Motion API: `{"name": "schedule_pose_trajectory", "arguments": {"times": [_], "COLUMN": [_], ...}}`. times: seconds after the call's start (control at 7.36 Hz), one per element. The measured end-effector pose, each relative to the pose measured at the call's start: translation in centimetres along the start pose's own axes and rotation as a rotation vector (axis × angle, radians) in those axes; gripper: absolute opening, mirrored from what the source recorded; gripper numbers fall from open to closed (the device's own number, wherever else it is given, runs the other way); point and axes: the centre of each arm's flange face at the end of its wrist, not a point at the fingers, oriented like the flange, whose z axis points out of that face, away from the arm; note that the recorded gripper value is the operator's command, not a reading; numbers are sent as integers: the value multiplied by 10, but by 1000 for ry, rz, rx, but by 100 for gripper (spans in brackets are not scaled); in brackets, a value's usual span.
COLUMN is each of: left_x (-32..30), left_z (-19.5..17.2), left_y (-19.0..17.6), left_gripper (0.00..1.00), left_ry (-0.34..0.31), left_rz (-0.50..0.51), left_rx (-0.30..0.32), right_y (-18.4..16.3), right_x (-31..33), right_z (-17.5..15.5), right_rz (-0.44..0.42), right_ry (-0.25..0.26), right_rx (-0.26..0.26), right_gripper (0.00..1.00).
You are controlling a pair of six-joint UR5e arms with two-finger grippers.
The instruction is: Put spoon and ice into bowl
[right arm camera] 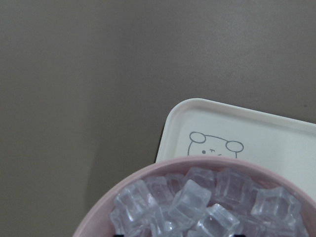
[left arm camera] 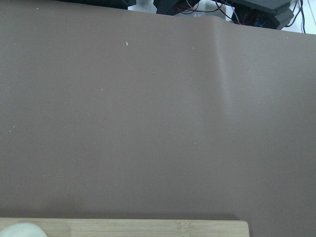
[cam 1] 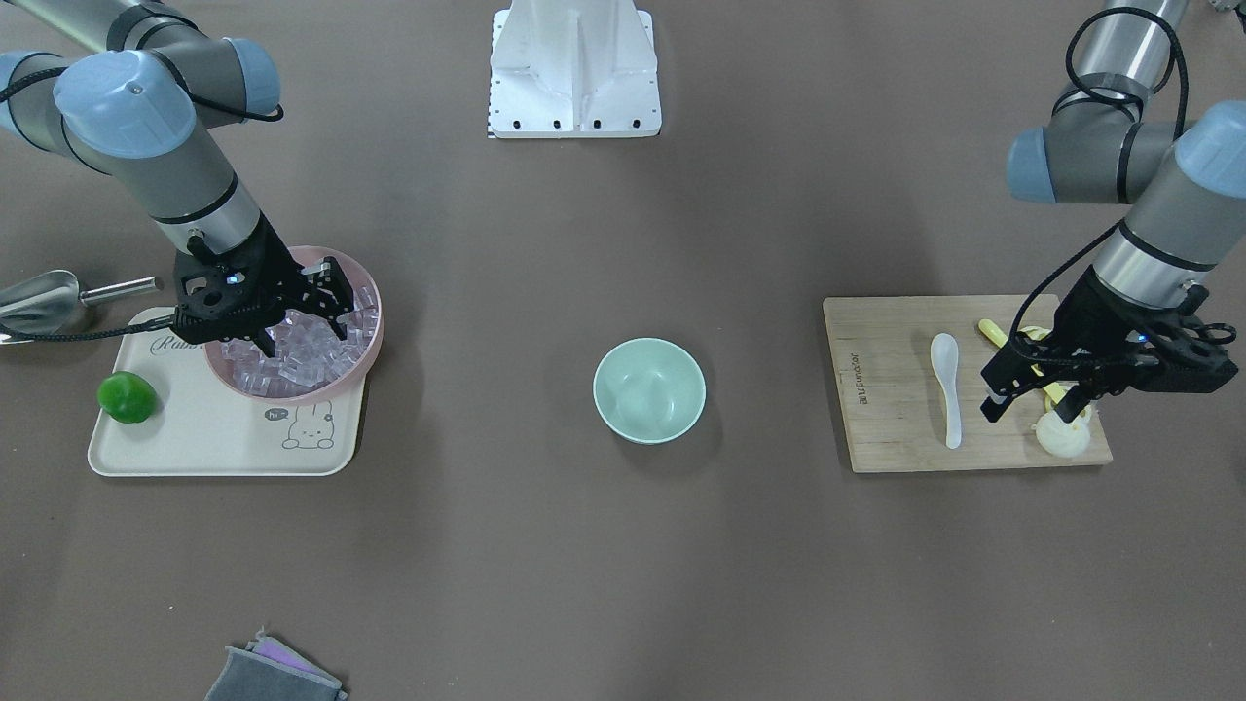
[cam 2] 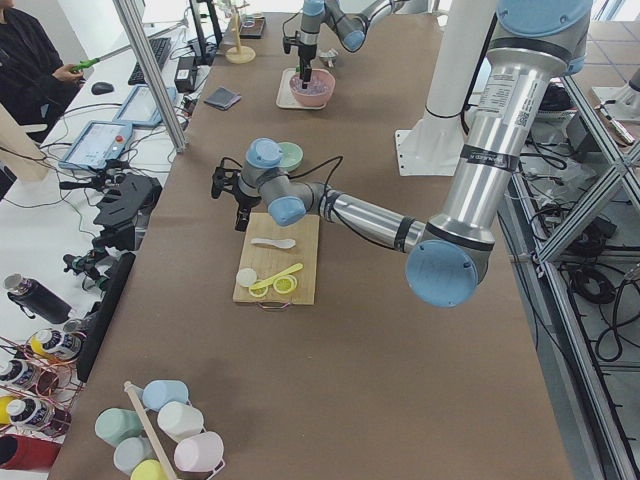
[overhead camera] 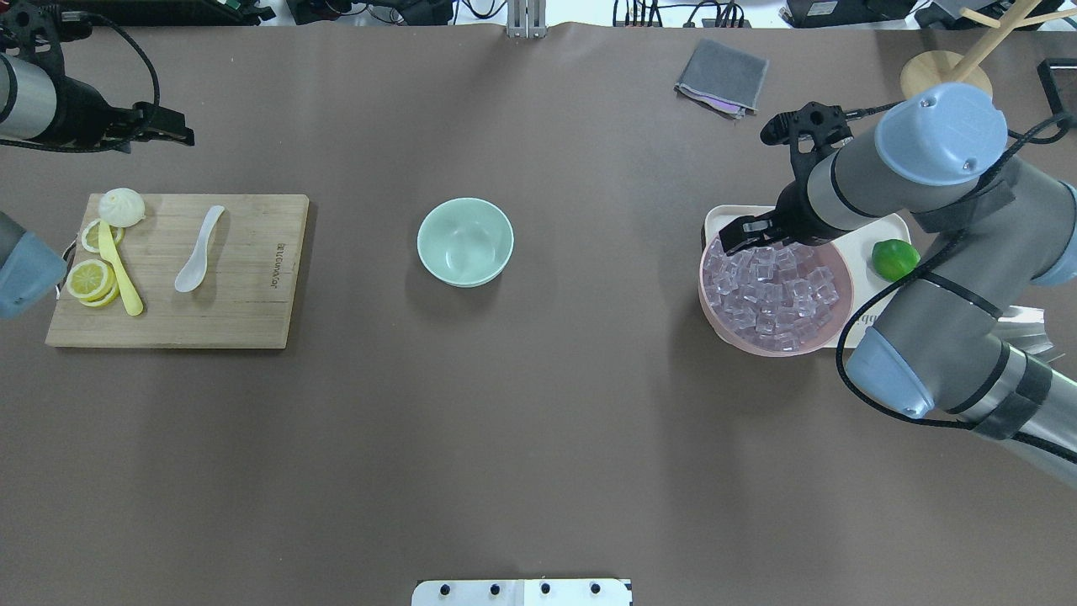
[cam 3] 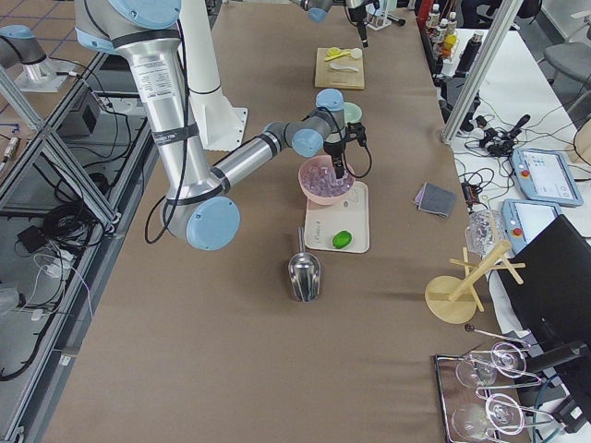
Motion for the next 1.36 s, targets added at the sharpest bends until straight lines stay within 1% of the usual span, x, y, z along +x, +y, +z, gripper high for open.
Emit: {"name": "schedule_pose_trajectory", "arguments": {"times": [0.14,0.27,0.68,1.09,1.22,1.36], "left_x": [3,5,8,6,7,7], "left_z": [1,2,8,11,11,11], "left_y": [0,0,2,2,2,1], "left_gripper": [99,99,98,98,98,98], "left_ry": [1,3,2,0,1,1], "left_rz": [-1,0,4,6,7,7], "left_rx": [1,0,-7,-10,-10,-10], "right_y": [0,-1,-5,-11,-13,-14], "right_x": [2,2,5,3,3,2], "right_z": [5,6,5,5,6,8], "right_rz": [0,1,5,8,10,12], "right_ry": [8,12,18,33,38,42], "right_rx": [-4,-4,4,27,30,31], "right_gripper": [60,56,57,56,51,39]}}
